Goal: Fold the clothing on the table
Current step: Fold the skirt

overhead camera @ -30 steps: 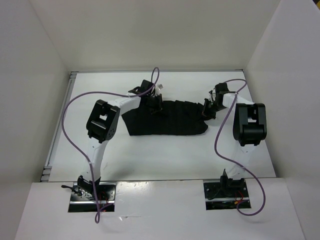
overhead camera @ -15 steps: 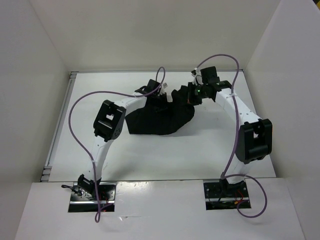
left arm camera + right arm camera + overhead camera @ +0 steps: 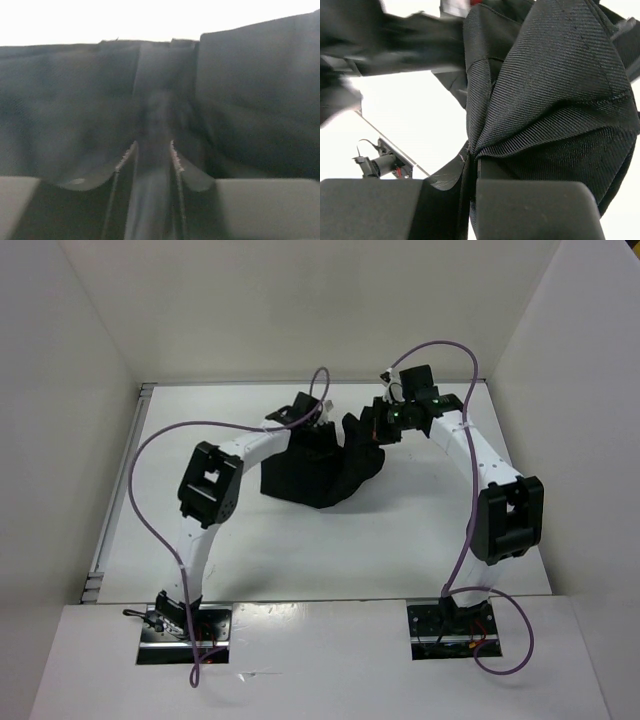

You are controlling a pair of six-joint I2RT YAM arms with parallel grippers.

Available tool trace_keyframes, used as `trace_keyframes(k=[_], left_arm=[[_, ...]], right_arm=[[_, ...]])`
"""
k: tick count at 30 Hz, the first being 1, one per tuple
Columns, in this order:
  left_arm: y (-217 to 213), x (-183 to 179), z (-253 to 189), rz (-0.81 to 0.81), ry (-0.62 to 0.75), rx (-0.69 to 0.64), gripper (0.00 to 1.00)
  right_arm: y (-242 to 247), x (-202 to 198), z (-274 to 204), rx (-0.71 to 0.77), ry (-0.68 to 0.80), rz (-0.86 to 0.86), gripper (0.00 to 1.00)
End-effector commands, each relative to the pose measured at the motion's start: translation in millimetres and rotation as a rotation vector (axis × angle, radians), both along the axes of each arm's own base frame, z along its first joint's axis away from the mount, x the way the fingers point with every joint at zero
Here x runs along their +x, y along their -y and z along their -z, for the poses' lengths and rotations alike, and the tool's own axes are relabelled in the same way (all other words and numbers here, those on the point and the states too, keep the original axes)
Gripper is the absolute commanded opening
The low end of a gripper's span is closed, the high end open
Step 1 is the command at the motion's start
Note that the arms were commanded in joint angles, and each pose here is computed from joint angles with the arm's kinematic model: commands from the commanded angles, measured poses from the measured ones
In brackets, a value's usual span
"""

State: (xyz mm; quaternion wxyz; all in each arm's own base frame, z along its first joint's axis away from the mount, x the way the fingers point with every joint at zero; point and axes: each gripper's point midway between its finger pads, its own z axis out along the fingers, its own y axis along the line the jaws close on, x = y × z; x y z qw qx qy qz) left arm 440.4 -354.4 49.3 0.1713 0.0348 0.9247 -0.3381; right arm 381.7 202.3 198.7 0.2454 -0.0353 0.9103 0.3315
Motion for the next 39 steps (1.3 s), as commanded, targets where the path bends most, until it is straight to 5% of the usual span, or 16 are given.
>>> trace_keyframes(k=[1, 7, 12, 17, 25, 30, 39], left_arm=[[-49, 29, -97, -0.099, 0.186, -0.011, 0.41], [-135, 37, -134, -0.291, 0.285, 0.14, 0.39], [-181, 14, -76, -0.385, 0.167, 0.29, 0.0], [-217, -1, -27, -0.461, 0.093, 0.459, 0.0], [-223, -8, 12, -0.463, 0.019, 0.521, 0.0], [-204, -19, 30, -0.391, -0.022, 0.481, 0.0], [-154, -51, 54, -0.253, -0.105, 0.352, 0.0]], right_arm=[[2, 2, -23, -0.008, 0.076, -0.009, 0.0], [16, -10, -13, -0.06, 0.05, 0.0, 0.0], [29, -12, -13, -0.094, 0.058, 0.022, 0.0], [31, -13, -14, -0.105, 0.051, 0.029, 0.0], [38, -13, -7, -0.125, 0.026, 0.048, 0.0], [33, -2, -11, -0.111, 0.032, 0.049, 0.0], [-57, 6, -3, -0.096, 0.049, -0.157, 0.0]])
